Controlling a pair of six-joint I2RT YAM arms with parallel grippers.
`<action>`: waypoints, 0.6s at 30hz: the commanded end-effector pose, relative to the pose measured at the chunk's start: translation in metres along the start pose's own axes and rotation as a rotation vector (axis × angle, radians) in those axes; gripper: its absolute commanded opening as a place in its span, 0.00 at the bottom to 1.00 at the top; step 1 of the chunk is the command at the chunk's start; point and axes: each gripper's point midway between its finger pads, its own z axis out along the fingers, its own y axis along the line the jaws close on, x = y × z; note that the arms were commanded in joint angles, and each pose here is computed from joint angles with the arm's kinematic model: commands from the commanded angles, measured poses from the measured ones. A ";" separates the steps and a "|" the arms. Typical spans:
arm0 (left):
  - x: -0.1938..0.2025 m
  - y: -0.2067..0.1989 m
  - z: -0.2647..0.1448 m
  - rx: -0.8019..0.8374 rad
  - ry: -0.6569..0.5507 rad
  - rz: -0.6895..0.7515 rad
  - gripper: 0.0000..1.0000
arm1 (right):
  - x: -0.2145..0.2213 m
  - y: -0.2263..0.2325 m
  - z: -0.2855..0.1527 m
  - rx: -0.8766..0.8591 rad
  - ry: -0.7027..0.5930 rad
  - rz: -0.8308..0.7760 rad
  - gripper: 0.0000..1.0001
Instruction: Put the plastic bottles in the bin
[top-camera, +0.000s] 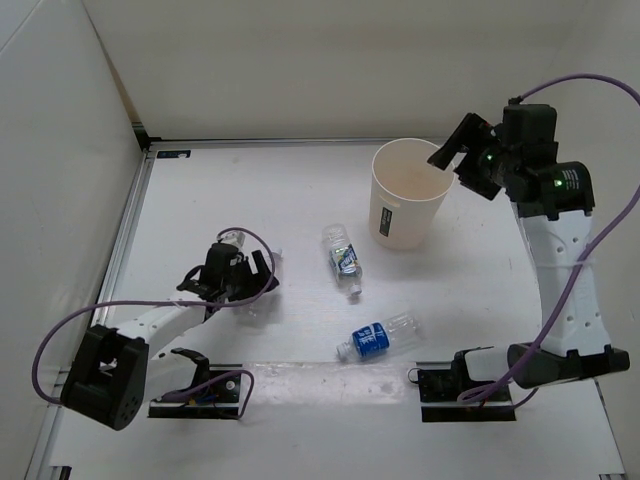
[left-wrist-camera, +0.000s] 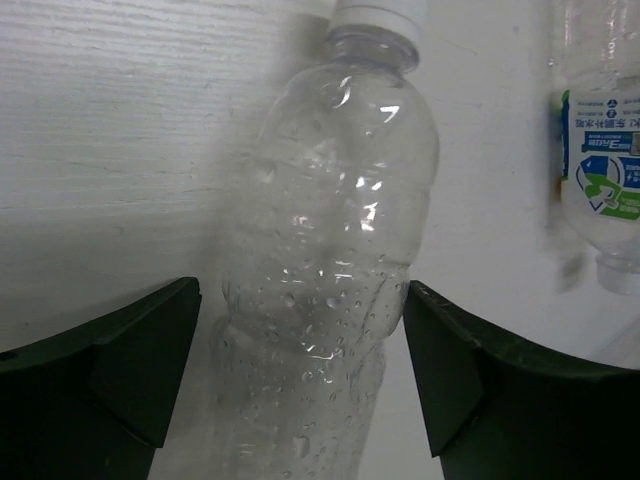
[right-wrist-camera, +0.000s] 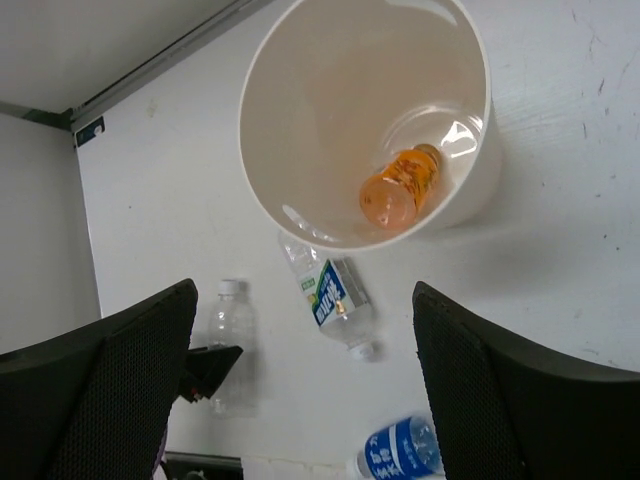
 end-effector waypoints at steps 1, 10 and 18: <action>-0.017 -0.015 0.003 0.028 -0.043 0.042 0.89 | 0.006 -0.007 -0.027 -0.030 0.007 0.043 0.90; -0.063 -0.056 0.000 0.093 -0.117 0.181 0.50 | 0.000 -0.025 -0.058 -0.087 0.020 0.119 0.90; -0.243 -0.198 -0.069 0.310 -0.471 0.308 0.44 | -0.006 -0.035 -0.062 -0.073 0.002 0.101 0.90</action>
